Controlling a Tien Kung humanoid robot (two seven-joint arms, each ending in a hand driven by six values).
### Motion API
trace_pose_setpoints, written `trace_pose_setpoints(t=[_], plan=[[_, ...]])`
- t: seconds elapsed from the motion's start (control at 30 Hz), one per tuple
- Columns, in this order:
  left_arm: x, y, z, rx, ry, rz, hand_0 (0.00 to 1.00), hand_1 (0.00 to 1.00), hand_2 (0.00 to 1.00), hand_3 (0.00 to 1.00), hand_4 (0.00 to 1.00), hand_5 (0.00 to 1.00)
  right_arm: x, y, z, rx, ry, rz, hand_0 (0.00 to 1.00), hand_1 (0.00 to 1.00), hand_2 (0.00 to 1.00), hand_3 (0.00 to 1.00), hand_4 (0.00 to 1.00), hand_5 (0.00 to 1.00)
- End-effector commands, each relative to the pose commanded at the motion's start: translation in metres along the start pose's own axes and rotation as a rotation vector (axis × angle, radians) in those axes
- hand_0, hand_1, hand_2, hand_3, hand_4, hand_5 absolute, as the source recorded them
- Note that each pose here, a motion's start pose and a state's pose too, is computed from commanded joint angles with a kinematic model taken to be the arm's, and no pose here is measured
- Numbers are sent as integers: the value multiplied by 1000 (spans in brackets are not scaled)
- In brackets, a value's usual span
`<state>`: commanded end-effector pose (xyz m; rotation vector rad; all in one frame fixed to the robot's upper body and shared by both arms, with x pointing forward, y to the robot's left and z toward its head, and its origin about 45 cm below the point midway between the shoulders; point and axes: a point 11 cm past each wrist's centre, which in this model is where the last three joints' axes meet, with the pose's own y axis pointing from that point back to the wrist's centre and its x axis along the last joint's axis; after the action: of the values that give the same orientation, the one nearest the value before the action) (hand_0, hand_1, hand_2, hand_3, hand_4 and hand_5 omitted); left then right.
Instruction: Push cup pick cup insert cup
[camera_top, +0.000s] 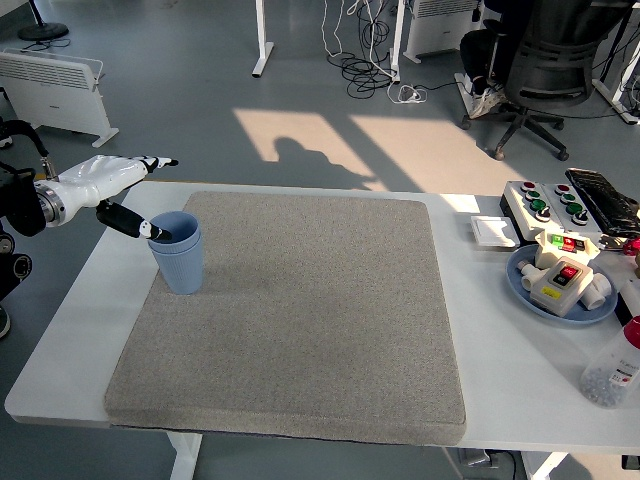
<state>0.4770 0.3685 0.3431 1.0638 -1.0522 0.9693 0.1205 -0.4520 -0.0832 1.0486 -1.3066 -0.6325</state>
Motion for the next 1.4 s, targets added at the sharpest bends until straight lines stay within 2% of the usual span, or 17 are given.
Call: trace_pose_setpoints(t=[0.07,0.1,0.2,0.27,0.3,0.33,0.4,0.47,0.5,0.67,0.7,0.73,0.87,0.93,1.03,1.2,1.4], plan=[[4,4,-3,12,97,89,783,863,990,946,891,586,-1,0,1,-2,0,-1,730,666,636,572,128,365],[8,5,-5,18,135,139,696,732,712,611,677,554,-1,0,1,-2,-1,-1,729,666,636,572,128,365],[11,15,-15,52,301,283,696,732,712,611,677,554,-2,0,3,-4,-2,-2,729,666,636,572,128,365],[20,21,-23,75,355,376,696,732,712,611,677,554,-2,0,3,-4,-2,-2,729,666,636,572,128,365],[16,26,-22,78,432,420,670,706,670,565,596,575,-3,0,4,-7,1,-3,729,666,636,572,128,365],[13,31,-26,88,498,450,670,706,670,565,596,575,-3,0,4,-7,2,-4,729,666,636,572,128,365],[3,38,-31,97,627,456,670,706,670,565,596,575,-4,0,6,-9,2,-5,729,666,636,572,128,365],[-12,45,-31,84,775,428,670,706,670,565,596,575,-5,0,7,-12,0,-6,729,666,636,572,128,365],[-20,50,-33,81,849,413,695,729,712,594,596,780,-5,0,8,-12,0,-6,729,666,637,572,128,365],[-60,73,-43,72,1202,329,695,729,712,594,596,780,-7,0,9,-15,3,-8,729,666,637,572,128,365],[-66,80,-48,71,1271,329,701,727,711,604,605,895,-7,0,9,-15,3,-8,729,666,636,572,128,365],[-75,85,-47,61,1342,310,701,727,711,604,605,895,-8,0,10,-16,2,-9,729,666,636,572,128,365],[-101,110,-56,21,1611,317,701,727,711,604,605,895,-8,0,10,-13,-5,-7,729,666,636,572,128,365],[-108,124,-65,-2,1721,365,709,726,712,613,619,938,-7,0,9,-11,-8,-6,729,666,636,572,128,365],[-126,137,-68,-9,1812,412,709,726,712,613,619,938,-6,0,6,-6,-10,-5,729,666,636,572,128,365],[-146,151,-71,7,1872,452,720,728,718,617,623,933,-5,0,2,1,-14,-3,729,666,637,572,128,365],[-150,159,-73,5,1879,476,720,728,718,615,619,949,-4,0,-1,8,-18,0,729,665,636,572,128,365]])
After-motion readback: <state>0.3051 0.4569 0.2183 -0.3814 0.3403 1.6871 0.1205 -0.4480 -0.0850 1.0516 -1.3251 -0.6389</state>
